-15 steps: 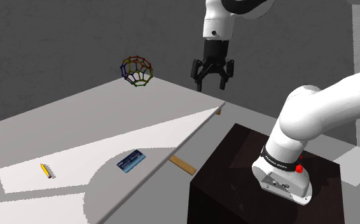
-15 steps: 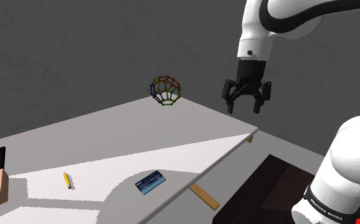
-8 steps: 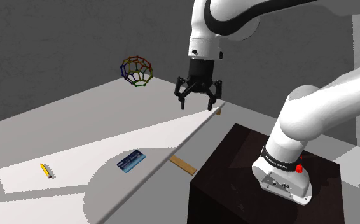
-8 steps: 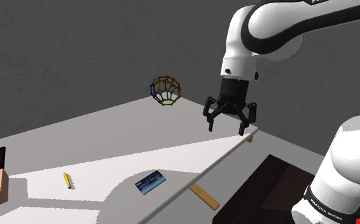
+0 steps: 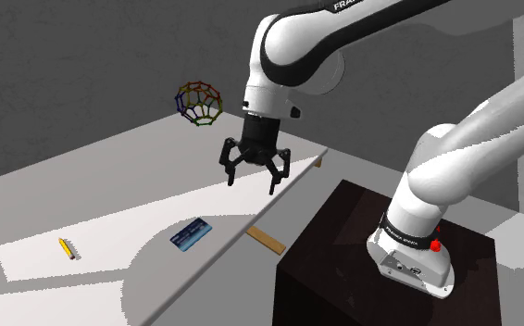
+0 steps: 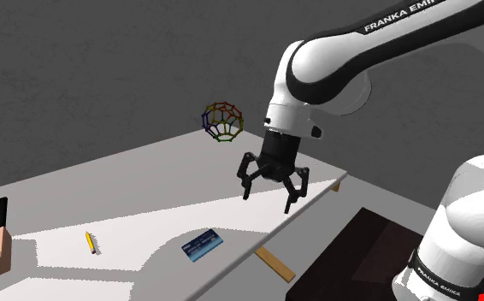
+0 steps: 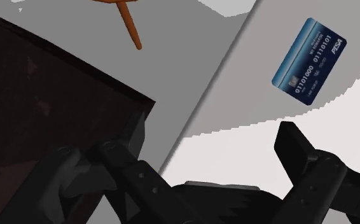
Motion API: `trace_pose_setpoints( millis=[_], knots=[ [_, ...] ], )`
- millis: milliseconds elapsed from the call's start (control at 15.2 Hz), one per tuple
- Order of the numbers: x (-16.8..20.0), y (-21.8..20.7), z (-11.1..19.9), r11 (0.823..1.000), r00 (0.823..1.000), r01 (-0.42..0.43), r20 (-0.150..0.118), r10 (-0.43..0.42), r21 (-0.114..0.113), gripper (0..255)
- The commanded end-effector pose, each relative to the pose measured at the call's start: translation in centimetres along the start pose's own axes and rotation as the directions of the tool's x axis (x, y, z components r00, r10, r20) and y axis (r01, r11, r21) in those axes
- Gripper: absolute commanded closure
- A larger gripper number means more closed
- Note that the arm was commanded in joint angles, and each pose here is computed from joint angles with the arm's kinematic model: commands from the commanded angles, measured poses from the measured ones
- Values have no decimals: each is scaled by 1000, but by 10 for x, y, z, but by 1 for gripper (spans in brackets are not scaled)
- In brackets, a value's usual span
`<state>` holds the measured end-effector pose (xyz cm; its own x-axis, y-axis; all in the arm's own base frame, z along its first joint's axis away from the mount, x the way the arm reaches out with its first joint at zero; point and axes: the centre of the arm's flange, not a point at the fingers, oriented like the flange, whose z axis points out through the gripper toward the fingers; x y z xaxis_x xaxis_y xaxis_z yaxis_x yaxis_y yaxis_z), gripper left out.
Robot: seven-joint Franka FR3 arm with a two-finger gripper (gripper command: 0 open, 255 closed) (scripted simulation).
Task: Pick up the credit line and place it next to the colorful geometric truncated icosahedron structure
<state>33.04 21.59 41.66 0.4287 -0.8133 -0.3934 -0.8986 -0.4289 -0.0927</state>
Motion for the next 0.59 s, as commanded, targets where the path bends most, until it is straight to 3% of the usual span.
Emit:
trace_pose_setpoints(
  millis=[0, 264, 528],
  knots=[
    [-7, -14, 17, 997, 997, -76, 28, 75, 22, 0],
    [-17, -46, 49, 975, 974, -215, 84, 210, 57, 0],
    [-23, -80, 79, 933, 930, -351, 144, 338, 83, 0]
  ],
)
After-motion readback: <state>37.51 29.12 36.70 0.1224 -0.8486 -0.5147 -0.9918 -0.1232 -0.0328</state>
